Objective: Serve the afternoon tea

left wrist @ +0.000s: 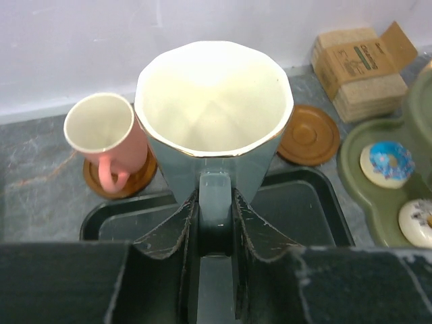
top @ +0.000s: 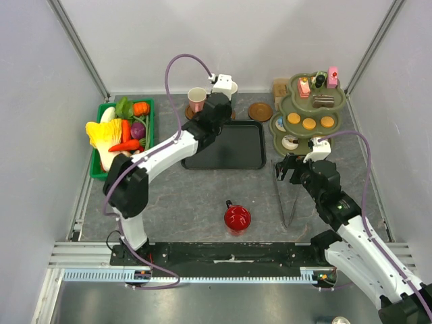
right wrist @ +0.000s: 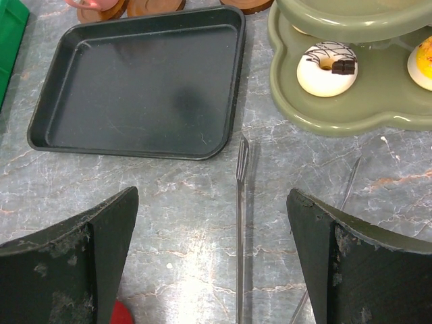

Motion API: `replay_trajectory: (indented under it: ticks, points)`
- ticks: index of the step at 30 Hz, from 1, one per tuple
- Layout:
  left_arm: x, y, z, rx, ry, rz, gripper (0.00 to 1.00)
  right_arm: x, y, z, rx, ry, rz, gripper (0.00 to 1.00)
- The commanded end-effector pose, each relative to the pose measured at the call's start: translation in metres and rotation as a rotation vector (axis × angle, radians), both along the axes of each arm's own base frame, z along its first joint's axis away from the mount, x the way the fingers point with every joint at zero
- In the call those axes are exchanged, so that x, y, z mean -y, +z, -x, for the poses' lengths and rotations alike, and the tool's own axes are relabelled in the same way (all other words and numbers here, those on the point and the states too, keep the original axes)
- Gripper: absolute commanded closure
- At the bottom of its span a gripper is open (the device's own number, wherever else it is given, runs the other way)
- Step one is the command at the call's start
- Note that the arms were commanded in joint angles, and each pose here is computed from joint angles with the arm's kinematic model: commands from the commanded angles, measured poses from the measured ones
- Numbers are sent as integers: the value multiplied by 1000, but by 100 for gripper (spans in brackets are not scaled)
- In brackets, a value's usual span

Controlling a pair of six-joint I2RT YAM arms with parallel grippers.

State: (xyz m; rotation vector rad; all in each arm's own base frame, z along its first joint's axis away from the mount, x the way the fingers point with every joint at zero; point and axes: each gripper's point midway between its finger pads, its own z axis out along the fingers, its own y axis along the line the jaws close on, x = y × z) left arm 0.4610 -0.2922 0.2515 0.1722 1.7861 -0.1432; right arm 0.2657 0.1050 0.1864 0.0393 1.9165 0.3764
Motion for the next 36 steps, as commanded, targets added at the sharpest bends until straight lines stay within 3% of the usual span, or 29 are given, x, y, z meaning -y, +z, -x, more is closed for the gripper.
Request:
replay_trajectory:
  ticks: [1,8,15,36]
  points:
    - [10,54,-51,160,-23,62,98,2,7,-3,13,-21,-1,2]
    - [9,24,-109,131,2,34,98,2,4,-4,5,-24,8,2]
    - [6,-3,-140,93,-6,61,98,2,-4,-6,-20,-27,25,2]
    - [17,-87,-146,-55,-15,61,98,5,-5,-7,-18,-43,29,2]
